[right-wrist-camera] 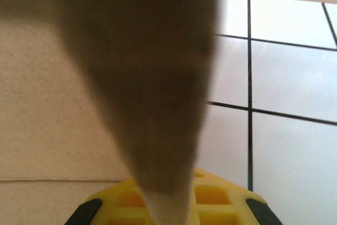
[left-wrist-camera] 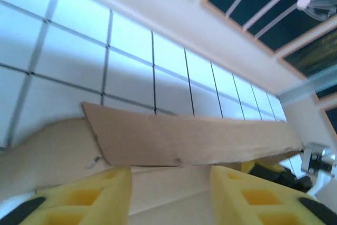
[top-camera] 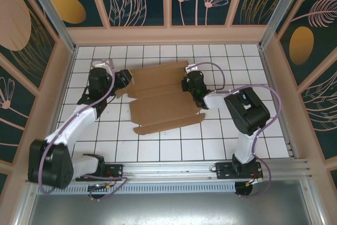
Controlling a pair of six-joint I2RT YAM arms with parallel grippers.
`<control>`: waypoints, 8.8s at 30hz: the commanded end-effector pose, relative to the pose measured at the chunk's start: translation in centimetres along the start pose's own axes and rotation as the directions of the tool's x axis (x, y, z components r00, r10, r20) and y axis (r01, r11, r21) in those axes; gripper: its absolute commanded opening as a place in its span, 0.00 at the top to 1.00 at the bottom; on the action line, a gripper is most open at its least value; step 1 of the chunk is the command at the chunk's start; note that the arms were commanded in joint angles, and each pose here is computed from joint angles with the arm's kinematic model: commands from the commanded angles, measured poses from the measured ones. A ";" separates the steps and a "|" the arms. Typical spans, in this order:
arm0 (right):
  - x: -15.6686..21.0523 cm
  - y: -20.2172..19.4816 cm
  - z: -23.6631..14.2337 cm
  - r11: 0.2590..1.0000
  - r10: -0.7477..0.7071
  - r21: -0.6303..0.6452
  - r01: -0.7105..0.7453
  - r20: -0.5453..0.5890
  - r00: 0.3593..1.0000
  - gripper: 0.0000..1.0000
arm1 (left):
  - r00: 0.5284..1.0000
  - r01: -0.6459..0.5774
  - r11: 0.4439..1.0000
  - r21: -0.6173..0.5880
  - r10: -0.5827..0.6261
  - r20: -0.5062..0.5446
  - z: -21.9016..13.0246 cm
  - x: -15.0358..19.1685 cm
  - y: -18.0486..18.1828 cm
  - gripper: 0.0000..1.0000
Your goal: Fold the paper box
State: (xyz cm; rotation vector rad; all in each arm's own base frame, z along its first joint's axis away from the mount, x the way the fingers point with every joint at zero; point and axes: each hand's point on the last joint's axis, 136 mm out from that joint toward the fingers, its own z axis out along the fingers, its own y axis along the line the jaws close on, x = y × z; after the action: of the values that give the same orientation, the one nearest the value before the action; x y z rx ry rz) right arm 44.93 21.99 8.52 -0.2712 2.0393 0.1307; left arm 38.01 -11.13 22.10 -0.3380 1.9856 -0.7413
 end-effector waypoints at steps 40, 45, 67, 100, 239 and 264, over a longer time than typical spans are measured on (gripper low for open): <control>5.1 -1.8 1.5 0.996 -0.089 -0.001 0.090 -0.179 0.980 0.94 | 0.974 -0.224 0.943 -0.246 0.213 -0.071 3.8 -3.6 3.2 0.56; 5.3 -1.7 1.5 0.996 -0.085 -0.003 0.086 -0.182 0.980 0.94 | 0.985 -0.165 0.975 -0.146 0.155 -0.080 3.7 -3.4 0.8 0.72; 5.5 -1.3 1.5 0.996 -0.089 -0.005 0.090 -0.189 0.978 0.94 | 0.975 0.026 0.996 -0.087 -0.044 -0.219 5.9 2.6 2.4 0.98; 5.1 -1.9 1.0 0.994 -0.095 0.039 0.103 -0.167 0.981 0.95 | 0.972 -0.131 0.989 -0.074 0.113 -0.207 2.5 2.1 1.1 0.81; 3.8 -2.8 -0.3 0.990 -0.048 0.127 0.062 -0.107 0.993 0.94 | 0.922 -0.388 0.862 -0.326 0.366 -0.130 12.4 3.9 6.9 0.45; 2.3 -2.3 -1.6 0.996 -0.048 0.079 0.051 -0.038 0.998 0.63 | 0.962 -0.224 0.972 0.078 0.207 0.181 3.7 -1.2 -3.4 0.29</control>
State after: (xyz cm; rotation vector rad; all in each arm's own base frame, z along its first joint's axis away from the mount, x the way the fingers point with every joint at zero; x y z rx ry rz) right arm 43.61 19.43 7.07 -0.2633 2.0634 0.0036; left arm 40.36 -14.60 18.74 -0.0868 1.9261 -0.5785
